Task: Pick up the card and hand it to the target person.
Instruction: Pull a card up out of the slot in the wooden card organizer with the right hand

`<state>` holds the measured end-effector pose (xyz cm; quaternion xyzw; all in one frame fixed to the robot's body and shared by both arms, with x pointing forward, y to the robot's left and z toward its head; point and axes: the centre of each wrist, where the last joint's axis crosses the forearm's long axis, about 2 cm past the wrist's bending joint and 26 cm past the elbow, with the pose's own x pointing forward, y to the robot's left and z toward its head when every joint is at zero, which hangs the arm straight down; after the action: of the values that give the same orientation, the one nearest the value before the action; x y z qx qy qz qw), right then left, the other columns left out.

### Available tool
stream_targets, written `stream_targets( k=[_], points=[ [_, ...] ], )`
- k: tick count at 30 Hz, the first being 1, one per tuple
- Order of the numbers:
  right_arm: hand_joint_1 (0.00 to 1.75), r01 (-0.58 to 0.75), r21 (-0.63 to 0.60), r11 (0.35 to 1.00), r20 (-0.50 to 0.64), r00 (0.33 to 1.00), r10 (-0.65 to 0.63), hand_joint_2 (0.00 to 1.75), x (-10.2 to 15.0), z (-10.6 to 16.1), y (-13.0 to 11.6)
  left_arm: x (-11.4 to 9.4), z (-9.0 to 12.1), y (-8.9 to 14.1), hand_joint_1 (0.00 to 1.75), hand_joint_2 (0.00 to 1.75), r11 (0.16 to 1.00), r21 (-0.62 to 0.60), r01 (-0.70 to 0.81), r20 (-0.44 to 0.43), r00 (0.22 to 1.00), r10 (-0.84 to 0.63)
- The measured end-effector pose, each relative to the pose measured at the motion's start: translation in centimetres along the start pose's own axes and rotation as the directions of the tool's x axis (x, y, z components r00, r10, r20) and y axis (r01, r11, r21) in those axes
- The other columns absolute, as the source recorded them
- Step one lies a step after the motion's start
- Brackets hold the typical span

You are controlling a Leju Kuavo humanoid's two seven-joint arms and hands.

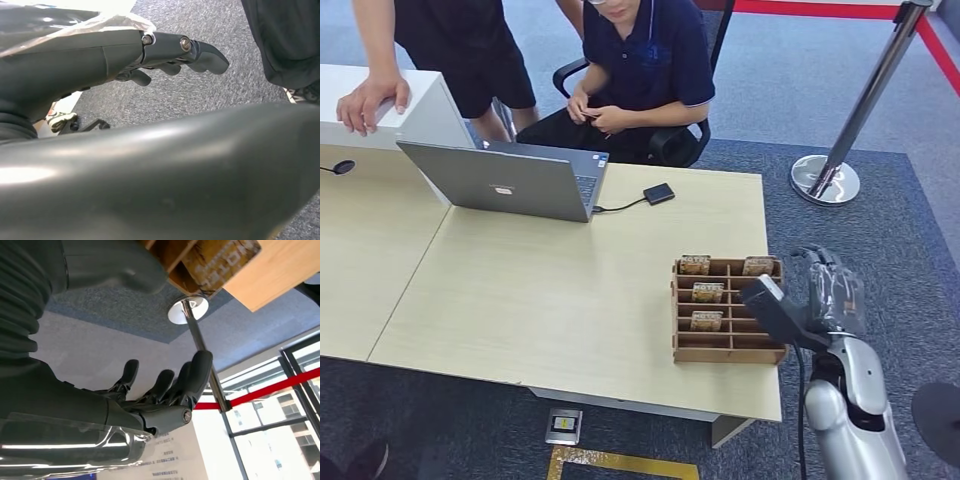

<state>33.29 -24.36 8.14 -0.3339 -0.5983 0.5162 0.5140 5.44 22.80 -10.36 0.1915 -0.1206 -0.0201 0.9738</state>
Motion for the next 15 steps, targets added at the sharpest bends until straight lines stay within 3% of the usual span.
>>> stream_targets(
  k=[4, 15],
  points=[
    [0.80, -0.007, 0.010, 1.000, 0.013, 1.000, 0.007, 1.75, 0.4, -1.2, -0.5, 0.0, 0.0, -0.1, 0.00, 0.00, 1.000, 0.001, 0.003, -0.001, 1.000, -0.003],
    [0.80, -0.020, 0.039, 0.999, 0.029, 0.999, 0.019, 1.75, 1.0, -3.2, -0.8, 0.1, 0.1, -0.2, 0.00, 0.00, 1.000, 0.011, 0.002, -0.014, 1.000, -0.002]
  ],
)
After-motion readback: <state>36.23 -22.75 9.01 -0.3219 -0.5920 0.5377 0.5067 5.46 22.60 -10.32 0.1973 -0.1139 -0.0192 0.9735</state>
